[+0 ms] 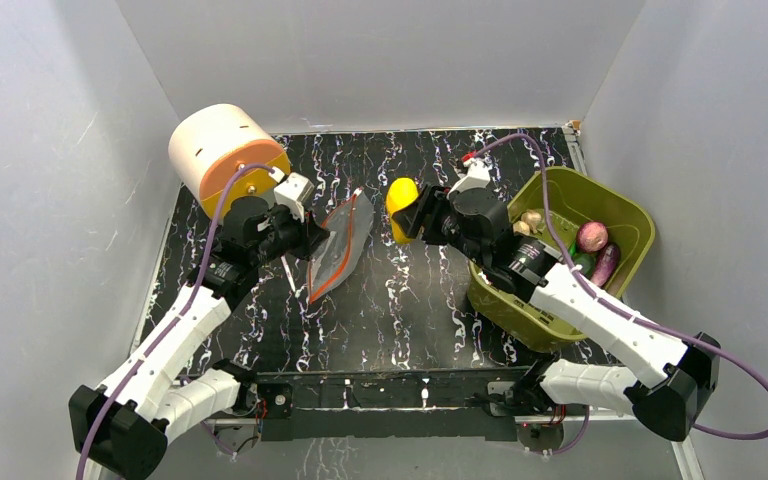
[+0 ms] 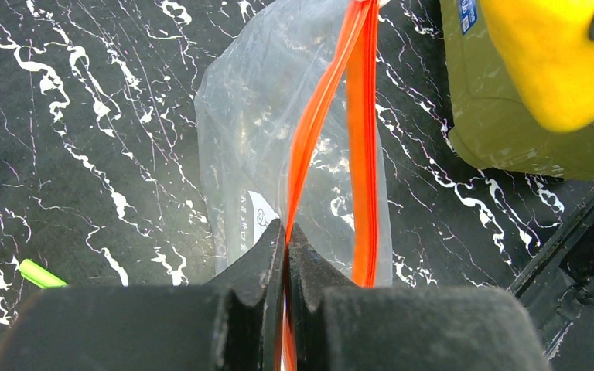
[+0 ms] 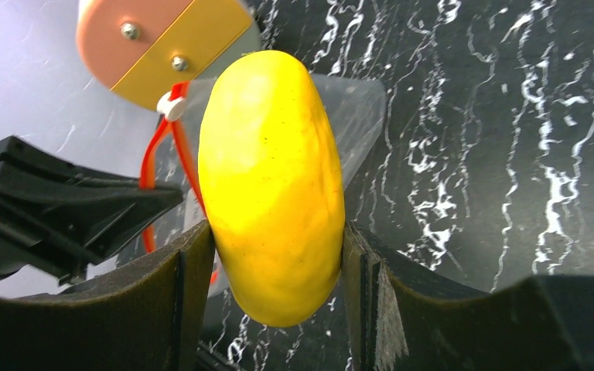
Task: Place the food in the zip-top bag and seal the zipper
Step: Place the fake fruit in the zipper food storage bag.
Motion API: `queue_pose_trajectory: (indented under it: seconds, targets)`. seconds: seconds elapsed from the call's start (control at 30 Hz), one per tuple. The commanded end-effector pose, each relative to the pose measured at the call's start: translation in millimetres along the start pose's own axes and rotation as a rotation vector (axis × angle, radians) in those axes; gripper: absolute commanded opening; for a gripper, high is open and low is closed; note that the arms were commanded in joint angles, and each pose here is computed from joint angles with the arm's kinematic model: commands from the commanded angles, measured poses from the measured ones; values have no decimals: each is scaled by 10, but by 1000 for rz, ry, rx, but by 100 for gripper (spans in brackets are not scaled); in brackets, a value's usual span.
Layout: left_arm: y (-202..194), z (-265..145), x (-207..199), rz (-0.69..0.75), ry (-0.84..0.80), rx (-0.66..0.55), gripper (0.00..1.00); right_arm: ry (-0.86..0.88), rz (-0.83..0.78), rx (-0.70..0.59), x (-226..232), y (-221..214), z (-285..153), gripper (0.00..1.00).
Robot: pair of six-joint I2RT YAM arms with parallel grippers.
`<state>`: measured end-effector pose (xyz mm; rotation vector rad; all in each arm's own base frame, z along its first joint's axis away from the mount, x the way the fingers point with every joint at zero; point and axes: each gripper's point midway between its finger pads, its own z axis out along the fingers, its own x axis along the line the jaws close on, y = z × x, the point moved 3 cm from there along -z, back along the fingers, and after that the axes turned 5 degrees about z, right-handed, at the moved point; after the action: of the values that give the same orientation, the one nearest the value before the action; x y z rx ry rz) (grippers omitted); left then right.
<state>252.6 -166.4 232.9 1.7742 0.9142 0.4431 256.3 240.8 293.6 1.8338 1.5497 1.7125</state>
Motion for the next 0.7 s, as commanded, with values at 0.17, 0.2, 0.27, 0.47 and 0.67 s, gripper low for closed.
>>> queue_pose_trajectory:
  seconds: [0.17,0.2,0.27,0.47,0.67]
  targets:
    - [62,50,-43,-1,-30,-46,0,251,125,117,610,-181,-136,40]
    - [69,52,-37,2,-27,-48,0,256,131,124,642,-216,-146,40]
    - [75,49,-33,3,-24,-49,0,260,133,138,703,-294,-155,40]
    - [49,65,-52,-3,-39,-45,0,288,141,225,915,-573,-132,39]
    - [48,55,-67,-2,-47,-46,0,266,148,260,946,-710,-60,40]
